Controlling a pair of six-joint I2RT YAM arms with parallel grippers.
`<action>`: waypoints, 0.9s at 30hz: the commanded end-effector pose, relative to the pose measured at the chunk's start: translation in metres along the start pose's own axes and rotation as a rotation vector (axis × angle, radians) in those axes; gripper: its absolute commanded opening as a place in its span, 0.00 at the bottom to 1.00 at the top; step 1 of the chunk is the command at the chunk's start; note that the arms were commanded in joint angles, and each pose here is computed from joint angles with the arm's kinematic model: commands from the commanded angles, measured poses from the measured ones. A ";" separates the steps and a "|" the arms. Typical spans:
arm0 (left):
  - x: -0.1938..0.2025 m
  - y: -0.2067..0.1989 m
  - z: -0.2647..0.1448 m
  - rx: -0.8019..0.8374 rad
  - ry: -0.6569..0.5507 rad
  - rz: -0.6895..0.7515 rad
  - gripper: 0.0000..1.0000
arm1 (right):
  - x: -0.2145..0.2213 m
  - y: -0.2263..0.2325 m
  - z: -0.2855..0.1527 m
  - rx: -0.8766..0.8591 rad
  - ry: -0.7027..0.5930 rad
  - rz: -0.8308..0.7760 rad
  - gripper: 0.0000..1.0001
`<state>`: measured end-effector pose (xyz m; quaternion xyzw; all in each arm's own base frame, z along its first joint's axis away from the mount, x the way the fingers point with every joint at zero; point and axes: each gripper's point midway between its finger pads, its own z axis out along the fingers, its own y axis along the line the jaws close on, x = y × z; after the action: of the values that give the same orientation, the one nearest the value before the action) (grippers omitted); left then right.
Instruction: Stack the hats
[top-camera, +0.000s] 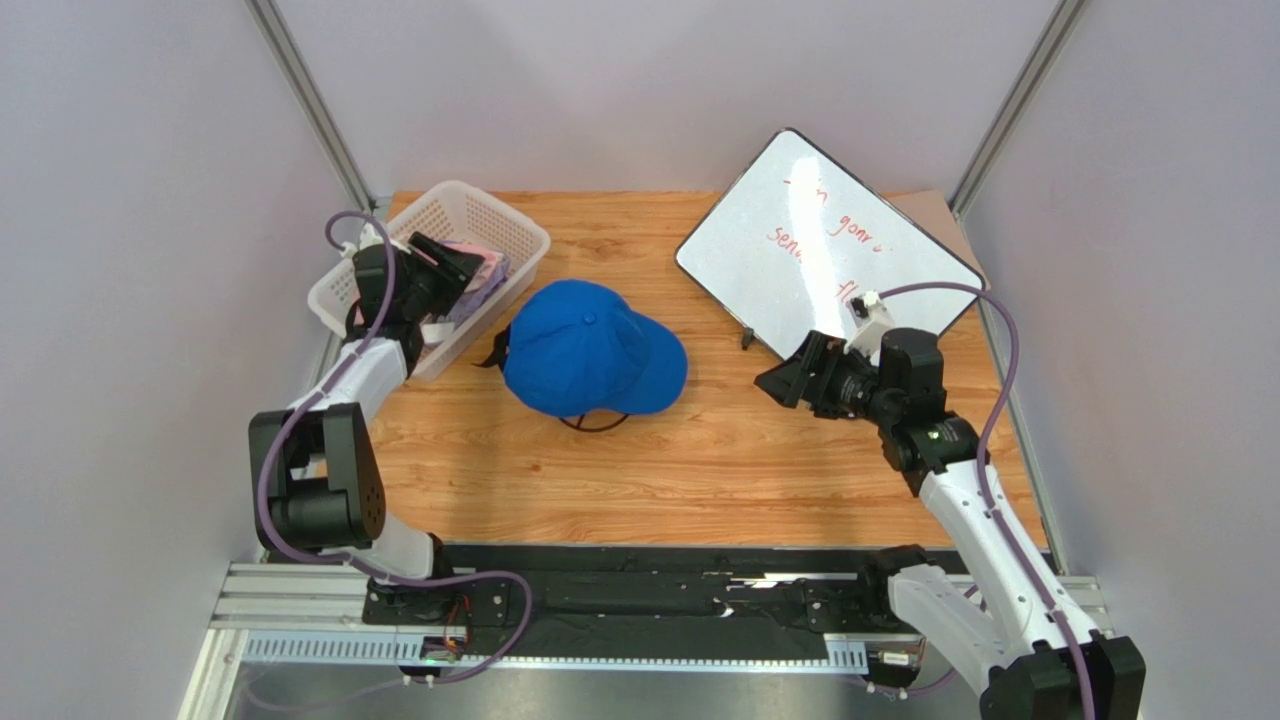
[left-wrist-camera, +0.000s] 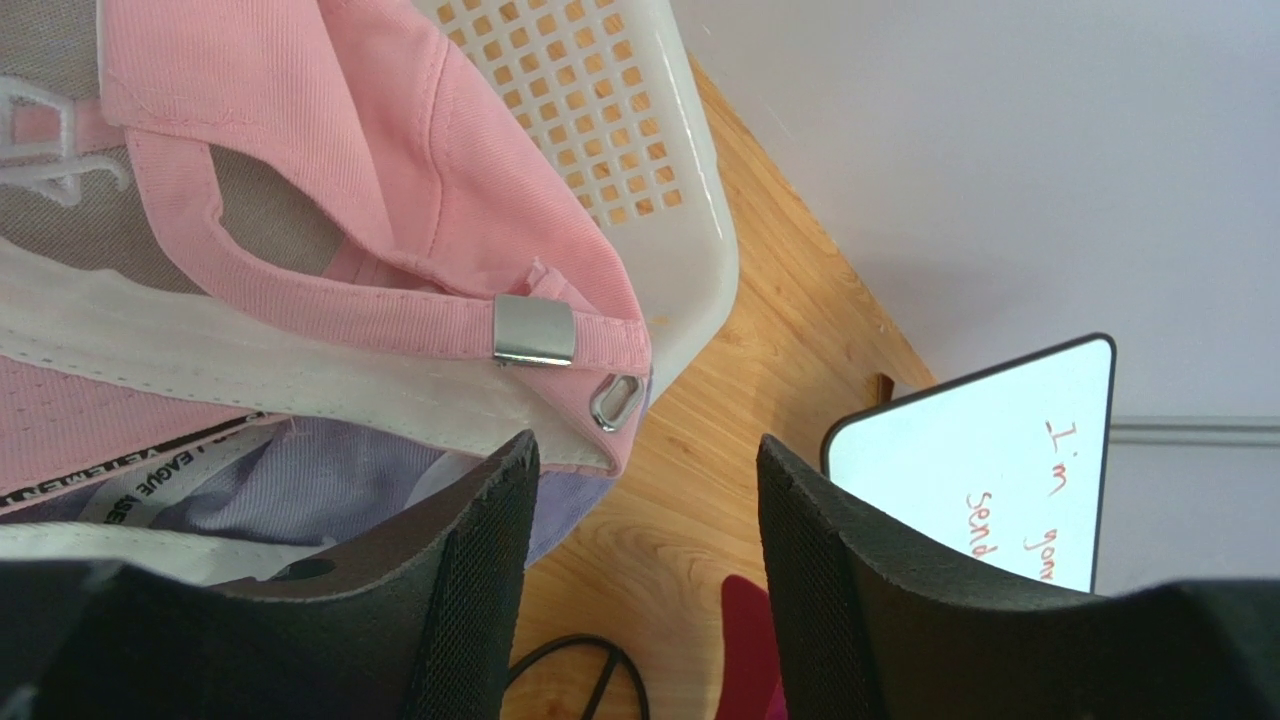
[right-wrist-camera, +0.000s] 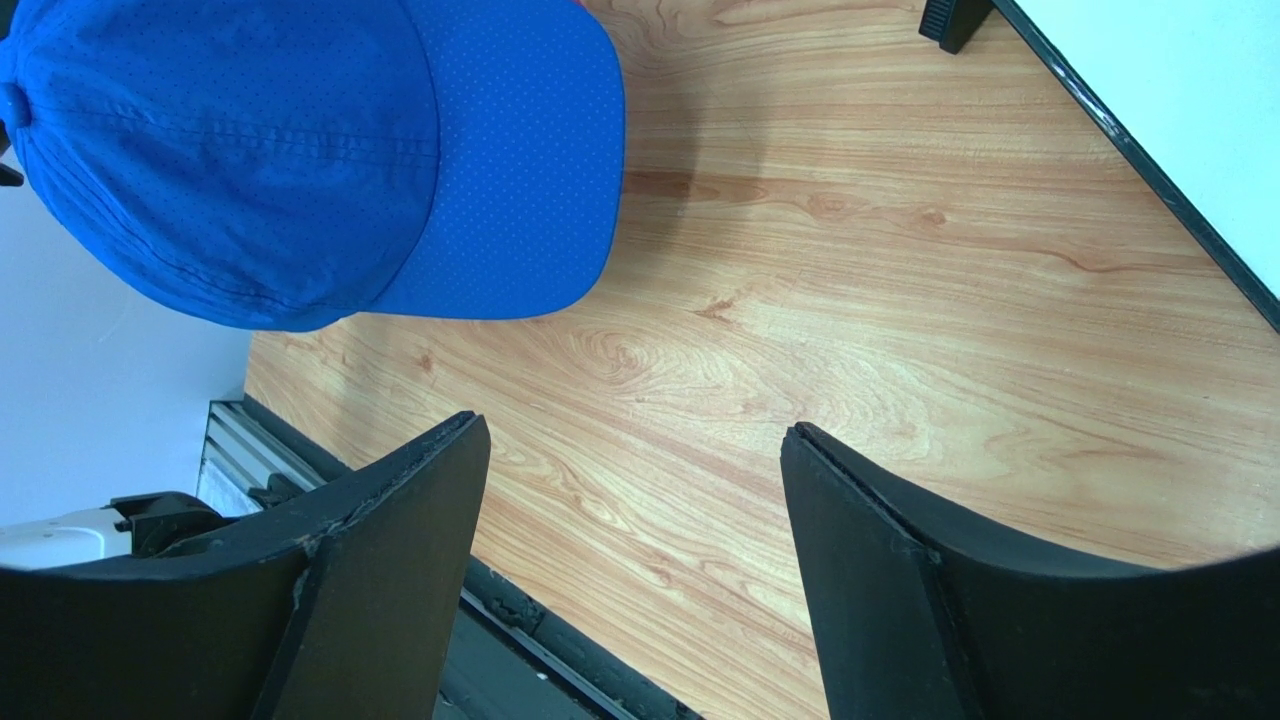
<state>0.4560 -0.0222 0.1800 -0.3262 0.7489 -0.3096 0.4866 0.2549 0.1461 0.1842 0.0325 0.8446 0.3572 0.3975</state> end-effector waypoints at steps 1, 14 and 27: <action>-0.013 -0.016 0.008 0.041 -0.021 0.028 0.61 | -0.004 0.003 -0.004 -0.007 -0.027 -0.031 0.77; -0.006 -0.003 0.028 0.014 0.003 0.006 0.62 | -0.007 0.007 -0.010 -0.009 -0.045 -0.031 0.77; -0.012 0.018 0.053 -0.067 -0.072 -0.047 0.66 | -0.008 0.008 -0.012 -0.011 -0.052 -0.036 0.77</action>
<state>0.4829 -0.0177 0.1357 -0.3577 0.7609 -0.2858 0.4598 0.2488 0.1442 0.1911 0.0296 0.8400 0.3571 0.4074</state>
